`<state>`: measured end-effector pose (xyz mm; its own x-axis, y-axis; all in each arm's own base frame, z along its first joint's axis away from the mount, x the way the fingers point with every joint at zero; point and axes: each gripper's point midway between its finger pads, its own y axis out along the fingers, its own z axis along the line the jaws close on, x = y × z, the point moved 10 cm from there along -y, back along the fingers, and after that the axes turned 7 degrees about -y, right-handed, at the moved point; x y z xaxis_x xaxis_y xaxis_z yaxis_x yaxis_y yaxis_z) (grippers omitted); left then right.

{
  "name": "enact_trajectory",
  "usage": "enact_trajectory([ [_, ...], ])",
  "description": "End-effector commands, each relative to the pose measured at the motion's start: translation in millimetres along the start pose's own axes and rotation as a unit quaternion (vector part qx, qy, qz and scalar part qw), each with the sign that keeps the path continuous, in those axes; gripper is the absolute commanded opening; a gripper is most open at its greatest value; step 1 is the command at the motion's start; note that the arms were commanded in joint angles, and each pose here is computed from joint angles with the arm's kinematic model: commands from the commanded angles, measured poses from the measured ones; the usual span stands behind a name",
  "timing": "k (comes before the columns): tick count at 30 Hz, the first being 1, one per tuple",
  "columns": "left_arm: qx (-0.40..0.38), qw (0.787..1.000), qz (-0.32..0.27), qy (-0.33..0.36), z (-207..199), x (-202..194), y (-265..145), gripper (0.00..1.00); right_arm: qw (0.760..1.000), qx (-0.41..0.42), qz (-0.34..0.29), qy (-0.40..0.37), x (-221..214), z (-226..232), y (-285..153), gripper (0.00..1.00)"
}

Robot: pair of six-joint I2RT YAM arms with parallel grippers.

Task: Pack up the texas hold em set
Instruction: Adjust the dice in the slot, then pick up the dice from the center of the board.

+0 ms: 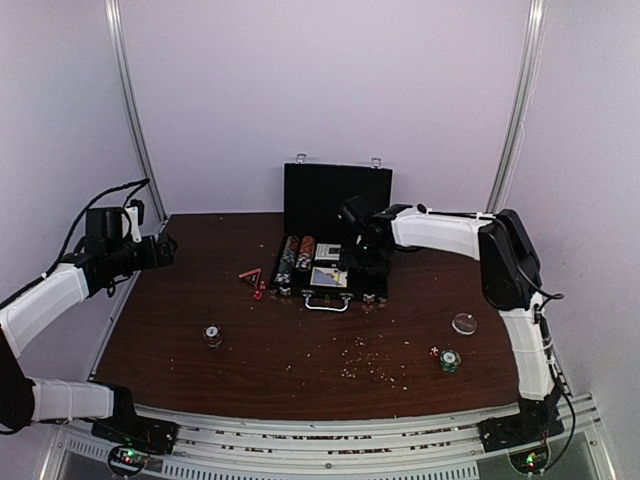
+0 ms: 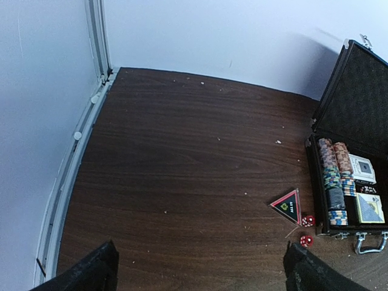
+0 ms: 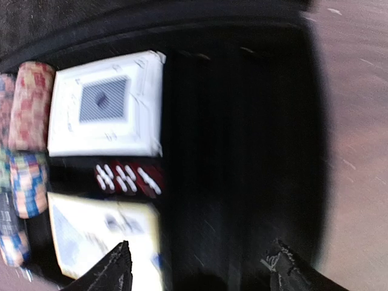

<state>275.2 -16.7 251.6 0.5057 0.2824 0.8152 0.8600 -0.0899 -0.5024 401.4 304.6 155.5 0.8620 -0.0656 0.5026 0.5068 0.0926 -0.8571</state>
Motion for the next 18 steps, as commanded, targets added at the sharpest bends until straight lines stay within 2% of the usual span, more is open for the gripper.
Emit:
enact_trajectory([
  [1,0.001,1.0,-0.019,0.002,-4,10,-1,0.98,0.999,-0.03,0.002,-0.037,-13,-28,-49,0.77],
  [9,0.004,1.0,-0.008,-0.008,-2,4,4,0.98,0.991,-0.059,0.082,-0.089,-69,-70,-90,0.72],
  [18,0.022,0.999,0.017,-0.02,-2,9,9,0.97,0.964,-0.088,0.202,-0.149,-128,-101,-105,0.63],
])
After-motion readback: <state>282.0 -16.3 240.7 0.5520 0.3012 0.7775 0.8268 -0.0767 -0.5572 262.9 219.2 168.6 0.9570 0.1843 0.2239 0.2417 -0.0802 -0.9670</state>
